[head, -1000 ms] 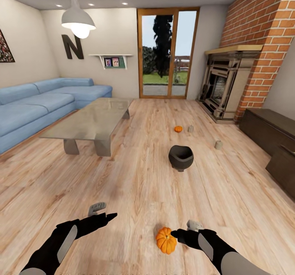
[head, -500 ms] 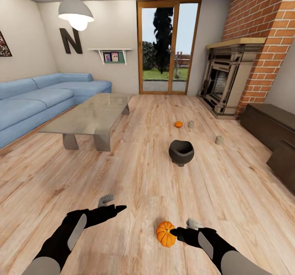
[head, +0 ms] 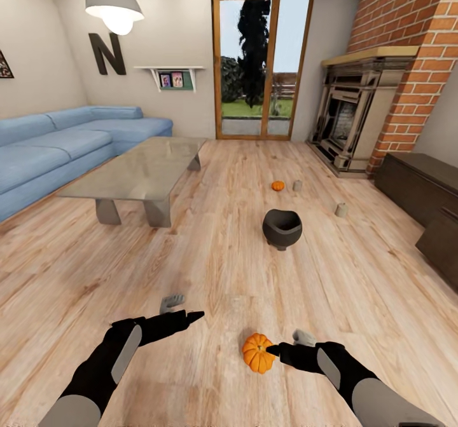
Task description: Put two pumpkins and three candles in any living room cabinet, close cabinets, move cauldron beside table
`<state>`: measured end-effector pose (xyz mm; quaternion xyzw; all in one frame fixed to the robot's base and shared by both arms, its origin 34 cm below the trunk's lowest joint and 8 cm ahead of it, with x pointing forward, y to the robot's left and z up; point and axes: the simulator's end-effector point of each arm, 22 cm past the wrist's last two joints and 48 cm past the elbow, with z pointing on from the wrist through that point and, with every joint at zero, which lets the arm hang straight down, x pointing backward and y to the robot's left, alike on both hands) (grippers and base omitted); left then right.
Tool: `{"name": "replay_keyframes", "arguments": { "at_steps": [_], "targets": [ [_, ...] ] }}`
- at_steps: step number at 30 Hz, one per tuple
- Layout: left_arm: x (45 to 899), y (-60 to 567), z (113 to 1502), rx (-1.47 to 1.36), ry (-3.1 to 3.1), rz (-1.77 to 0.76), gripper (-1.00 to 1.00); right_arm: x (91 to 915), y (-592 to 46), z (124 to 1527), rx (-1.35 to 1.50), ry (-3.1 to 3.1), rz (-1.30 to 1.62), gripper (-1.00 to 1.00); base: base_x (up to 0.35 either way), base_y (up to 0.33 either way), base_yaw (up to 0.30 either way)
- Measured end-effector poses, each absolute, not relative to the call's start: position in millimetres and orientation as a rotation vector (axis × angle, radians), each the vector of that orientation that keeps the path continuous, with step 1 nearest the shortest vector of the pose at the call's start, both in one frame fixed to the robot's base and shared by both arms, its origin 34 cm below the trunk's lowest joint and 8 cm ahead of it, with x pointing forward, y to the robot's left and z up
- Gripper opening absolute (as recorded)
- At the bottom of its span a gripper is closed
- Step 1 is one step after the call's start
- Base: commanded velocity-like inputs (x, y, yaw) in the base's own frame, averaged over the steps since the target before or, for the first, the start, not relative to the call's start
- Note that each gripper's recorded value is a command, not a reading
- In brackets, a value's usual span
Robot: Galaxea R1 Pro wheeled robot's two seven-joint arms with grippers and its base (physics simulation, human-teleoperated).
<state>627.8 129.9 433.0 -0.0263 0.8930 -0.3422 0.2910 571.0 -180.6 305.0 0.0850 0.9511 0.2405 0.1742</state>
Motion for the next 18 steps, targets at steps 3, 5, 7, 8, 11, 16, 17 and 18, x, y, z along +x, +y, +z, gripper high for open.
{"name": "replay_keyframes", "arguments": {
  "at_steps": [3,5,7,8,11,16,17,18],
  "targets": [
    [621,110,422,-0.052,2.393,-0.939,1.00,569,-182,296,0.243,2.700,0.681,1.00,0.000,0.000,0.000],
    [615,93,417,-0.029,2.400,-0.960,1.00,567,-182,291,0.245,2.703,0.681,1.00,0.000,0.000,0.000],
    [612,89,411,-0.023,2.404,-0.966,1.00,565,-182,285,0.246,2.706,0.681,1.00,0.000,0.000,0.000],
    [611,87,408,-0.021,2.405,-0.968,1.00,564,-183,282,0.247,2.708,0.681,1.00,0.000,0.000,0.000],
    [610,83,407,-0.018,2.408,-0.976,1.00,561,-182,279,0.251,2.720,0.683,1.00,0.000,0.000,0.000],
    [610,83,404,-0.024,2.411,-0.980,1.00,554,-179,275,0.265,2.766,0.705,1.00,0.000,0.000,0.000],
    [609,83,403,-0.026,2.411,-0.982,1.00,554,-179,275,0.265,2.768,0.706,1.00,0.000,0.000,0.000],
    [609,83,403,-0.028,2.411,-0.983,1.00,554,-179,275,0.266,2.769,0.707,1.00,0.000,0.000,0.000]
  ]
}}
